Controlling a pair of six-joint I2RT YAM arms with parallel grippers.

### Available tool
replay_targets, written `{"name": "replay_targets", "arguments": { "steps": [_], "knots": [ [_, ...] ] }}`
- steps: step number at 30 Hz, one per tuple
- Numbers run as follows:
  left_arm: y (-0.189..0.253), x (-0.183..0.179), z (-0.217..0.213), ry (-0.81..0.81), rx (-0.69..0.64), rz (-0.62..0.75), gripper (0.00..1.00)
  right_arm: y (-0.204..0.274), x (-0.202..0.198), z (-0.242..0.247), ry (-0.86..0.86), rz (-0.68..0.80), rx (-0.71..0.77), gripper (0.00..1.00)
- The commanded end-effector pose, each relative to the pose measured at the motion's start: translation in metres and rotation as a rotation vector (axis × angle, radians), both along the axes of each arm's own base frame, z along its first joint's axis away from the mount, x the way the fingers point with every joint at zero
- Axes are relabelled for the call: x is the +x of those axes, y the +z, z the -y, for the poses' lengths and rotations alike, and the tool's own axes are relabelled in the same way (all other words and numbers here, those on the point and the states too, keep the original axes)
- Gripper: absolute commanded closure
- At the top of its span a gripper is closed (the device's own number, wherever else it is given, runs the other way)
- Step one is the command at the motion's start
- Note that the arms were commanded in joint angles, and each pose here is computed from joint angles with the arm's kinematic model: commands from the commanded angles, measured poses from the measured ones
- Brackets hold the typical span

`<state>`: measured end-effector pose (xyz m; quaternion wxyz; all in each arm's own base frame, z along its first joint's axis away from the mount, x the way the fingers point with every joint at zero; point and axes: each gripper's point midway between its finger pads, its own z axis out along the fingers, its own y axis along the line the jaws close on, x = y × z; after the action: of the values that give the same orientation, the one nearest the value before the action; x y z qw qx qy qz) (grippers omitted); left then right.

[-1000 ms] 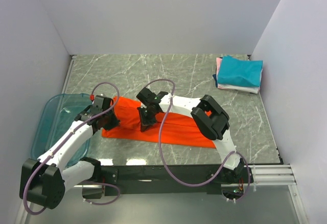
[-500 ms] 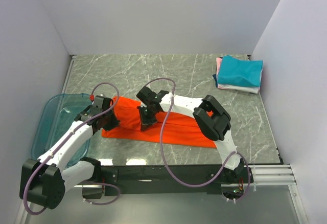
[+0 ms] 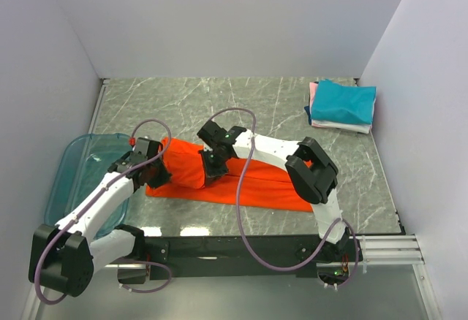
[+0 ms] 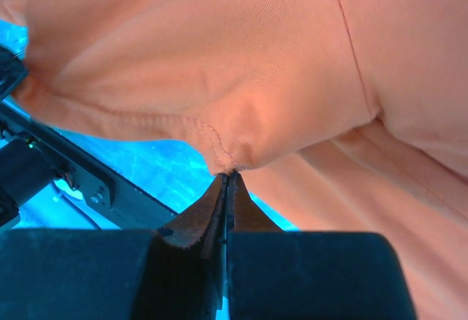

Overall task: Fold and stack the t-shirts
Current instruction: Fold the tshirt

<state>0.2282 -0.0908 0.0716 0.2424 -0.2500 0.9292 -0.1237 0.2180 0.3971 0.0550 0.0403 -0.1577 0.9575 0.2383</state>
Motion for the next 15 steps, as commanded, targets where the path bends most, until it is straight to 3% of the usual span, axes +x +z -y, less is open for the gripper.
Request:
{"name": "replay_targets", "arguments": {
  "steps": [1, 14, 15],
  "knots": [
    [0.001, 0.0, 0.003, -0.02, 0.002, -0.018, 1.0, 0.023, -0.005, 0.006, 0.017, 0.041, 0.014, 1.0],
    [-0.007, -0.014, 0.01, -0.052, 0.009, -0.112, 1.0, 0.011, -0.013, 0.017, 0.028, 0.013, -0.025, 1.0],
    [-0.008, -0.015, 0.01, -0.054, 0.01, -0.12, 0.95, 0.01, -0.013, 0.017, 0.027, 0.015, -0.027, 1.0]
  ]
}}
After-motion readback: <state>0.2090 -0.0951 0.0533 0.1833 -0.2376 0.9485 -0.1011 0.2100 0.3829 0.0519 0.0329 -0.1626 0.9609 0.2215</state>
